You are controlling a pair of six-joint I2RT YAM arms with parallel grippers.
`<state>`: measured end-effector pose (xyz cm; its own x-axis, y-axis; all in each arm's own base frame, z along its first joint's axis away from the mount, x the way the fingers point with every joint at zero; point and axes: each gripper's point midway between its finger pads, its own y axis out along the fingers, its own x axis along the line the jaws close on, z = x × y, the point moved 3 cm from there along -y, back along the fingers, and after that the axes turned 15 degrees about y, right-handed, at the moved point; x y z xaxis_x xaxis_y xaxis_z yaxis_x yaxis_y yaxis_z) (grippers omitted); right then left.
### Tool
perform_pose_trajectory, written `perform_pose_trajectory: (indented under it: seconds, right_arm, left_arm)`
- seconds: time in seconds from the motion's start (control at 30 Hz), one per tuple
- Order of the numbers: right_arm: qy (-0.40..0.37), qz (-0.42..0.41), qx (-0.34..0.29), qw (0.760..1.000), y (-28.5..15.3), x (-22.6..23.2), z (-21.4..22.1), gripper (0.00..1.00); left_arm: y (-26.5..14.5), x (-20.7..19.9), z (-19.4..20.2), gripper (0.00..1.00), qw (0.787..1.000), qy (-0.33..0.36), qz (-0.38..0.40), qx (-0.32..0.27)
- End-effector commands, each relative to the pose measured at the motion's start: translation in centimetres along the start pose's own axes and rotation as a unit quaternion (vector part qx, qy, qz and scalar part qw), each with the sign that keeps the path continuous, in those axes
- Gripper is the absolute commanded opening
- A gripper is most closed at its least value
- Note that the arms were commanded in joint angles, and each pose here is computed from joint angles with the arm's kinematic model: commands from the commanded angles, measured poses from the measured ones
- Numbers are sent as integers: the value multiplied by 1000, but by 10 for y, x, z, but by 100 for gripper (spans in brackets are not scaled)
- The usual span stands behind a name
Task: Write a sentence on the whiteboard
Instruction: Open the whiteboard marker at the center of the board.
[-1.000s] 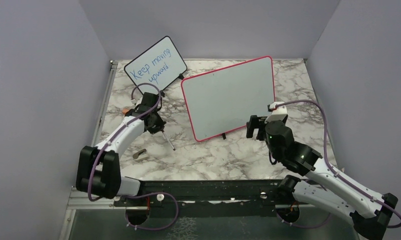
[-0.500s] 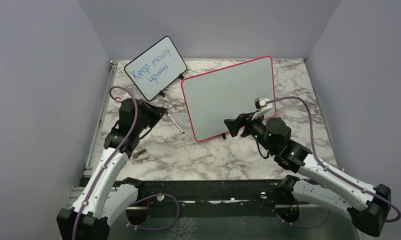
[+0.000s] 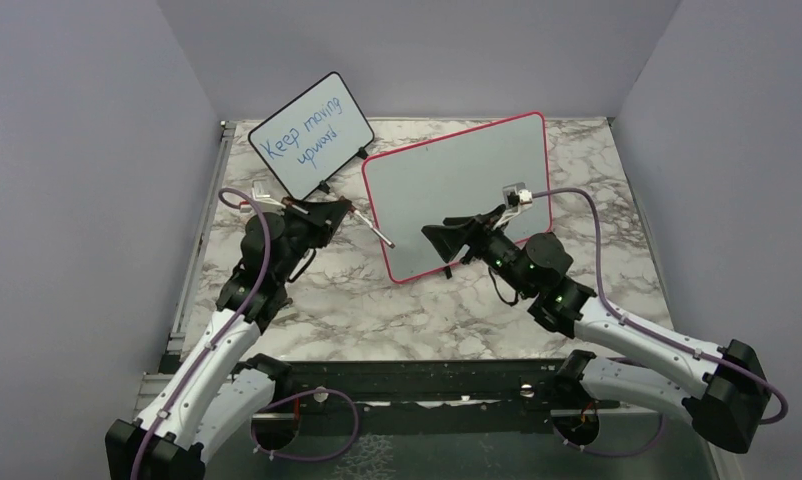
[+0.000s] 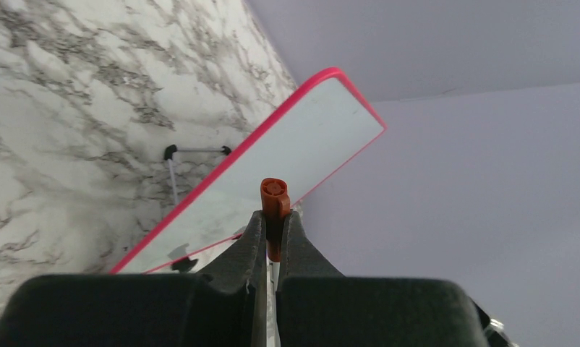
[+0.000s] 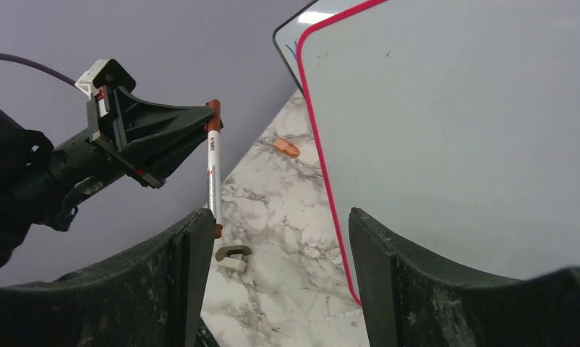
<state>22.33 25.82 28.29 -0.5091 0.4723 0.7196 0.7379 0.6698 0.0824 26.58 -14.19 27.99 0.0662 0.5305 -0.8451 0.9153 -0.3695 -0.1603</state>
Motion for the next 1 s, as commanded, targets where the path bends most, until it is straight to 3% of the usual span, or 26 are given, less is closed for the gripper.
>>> perform_pose_trajectory:
  seconds: [0.0,0.5,0.97]
  right_arm:
    - [61,-59,-16,996,8,27,-4,72]
    - [139,-67,-24,988,36,40,1,65]
    - [181,-67,-26,981,53,39,13,44]
  left_arm:
    - [2,-36,-9,0,996,-40,61,-52]
    - [20,-56,8,0,992,-78,64,-70]
    - [20,-65,22,0,991,-101,65,-65]
